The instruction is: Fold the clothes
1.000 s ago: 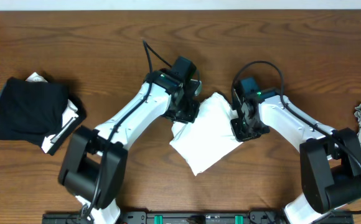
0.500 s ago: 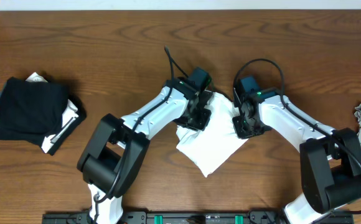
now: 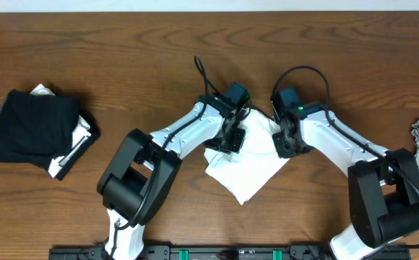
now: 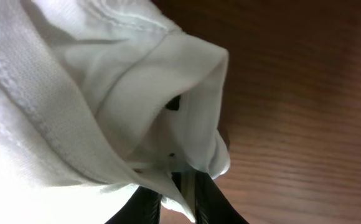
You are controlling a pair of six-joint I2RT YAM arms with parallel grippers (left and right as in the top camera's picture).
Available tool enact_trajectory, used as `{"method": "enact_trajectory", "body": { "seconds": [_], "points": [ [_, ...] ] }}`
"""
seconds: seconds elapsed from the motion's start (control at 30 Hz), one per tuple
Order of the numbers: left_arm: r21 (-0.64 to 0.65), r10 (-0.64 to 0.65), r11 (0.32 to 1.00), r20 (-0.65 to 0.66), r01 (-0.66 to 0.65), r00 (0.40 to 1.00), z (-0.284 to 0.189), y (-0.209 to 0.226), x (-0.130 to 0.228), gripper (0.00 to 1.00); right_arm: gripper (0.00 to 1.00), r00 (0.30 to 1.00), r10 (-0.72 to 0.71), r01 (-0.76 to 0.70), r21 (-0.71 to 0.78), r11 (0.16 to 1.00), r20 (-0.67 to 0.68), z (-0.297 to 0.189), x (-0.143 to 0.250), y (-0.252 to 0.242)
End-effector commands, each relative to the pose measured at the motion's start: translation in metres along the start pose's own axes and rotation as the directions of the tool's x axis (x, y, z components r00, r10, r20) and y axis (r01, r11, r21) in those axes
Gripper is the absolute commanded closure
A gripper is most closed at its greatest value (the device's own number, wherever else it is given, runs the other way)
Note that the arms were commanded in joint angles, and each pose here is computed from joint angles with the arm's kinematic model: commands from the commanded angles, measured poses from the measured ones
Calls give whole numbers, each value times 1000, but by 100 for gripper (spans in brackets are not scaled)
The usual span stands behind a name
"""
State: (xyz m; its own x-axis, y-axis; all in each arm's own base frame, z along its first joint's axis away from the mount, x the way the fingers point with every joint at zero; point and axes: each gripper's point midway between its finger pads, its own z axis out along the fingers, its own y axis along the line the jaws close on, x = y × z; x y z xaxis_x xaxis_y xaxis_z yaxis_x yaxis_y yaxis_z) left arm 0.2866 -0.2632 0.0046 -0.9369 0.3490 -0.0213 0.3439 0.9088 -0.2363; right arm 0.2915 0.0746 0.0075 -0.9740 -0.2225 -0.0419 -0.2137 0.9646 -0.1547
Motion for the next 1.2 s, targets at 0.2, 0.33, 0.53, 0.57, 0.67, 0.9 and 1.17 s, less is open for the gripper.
{"method": "enact_trajectory", "body": {
  "seconds": [0.2, 0.33, 0.53, 0.57, 0.67, 0.9, 1.17],
  "points": [
    [-129, -39, 991, -27, 36, 999, 15, 30, 6, 94, 75, 998, 63, -63, 0, 998, 2, 3, -1, -9],
    [-112, -29, 993, 29, 32, 999, -10, 23, -2, 94, 72, 995, 103, -103, -37, 994, -8, 2, 0, -3],
    [-150, 1, 988, 240, 36, 971, -86, 22, -22, 94, 70, 988, 146, -142, -69, 987, 42, -12, -10, -2],
    [-150, 4, 988, 262, 37, 965, -95, 21, -22, 94, 69, 985, 163, -159, -75, 985, 61, -17, -13, -4],
    [-142, 4, 989, 285, 38, 959, -112, 20, -18, 94, 69, 971, 199, -185, -112, 976, 130, -38, -25, -7],
    [-151, -65, 984, 163, 90, 985, -108, 26, 17, 94, 93, 937, 198, -69, -404, 912, 287, -109, -50, 22],
    [101, -75, 992, 53, 69, 996, -100, -18, 35, 94, 91, 950, 117, 133, -715, 686, 289, -140, -48, 82]
  ]
}}
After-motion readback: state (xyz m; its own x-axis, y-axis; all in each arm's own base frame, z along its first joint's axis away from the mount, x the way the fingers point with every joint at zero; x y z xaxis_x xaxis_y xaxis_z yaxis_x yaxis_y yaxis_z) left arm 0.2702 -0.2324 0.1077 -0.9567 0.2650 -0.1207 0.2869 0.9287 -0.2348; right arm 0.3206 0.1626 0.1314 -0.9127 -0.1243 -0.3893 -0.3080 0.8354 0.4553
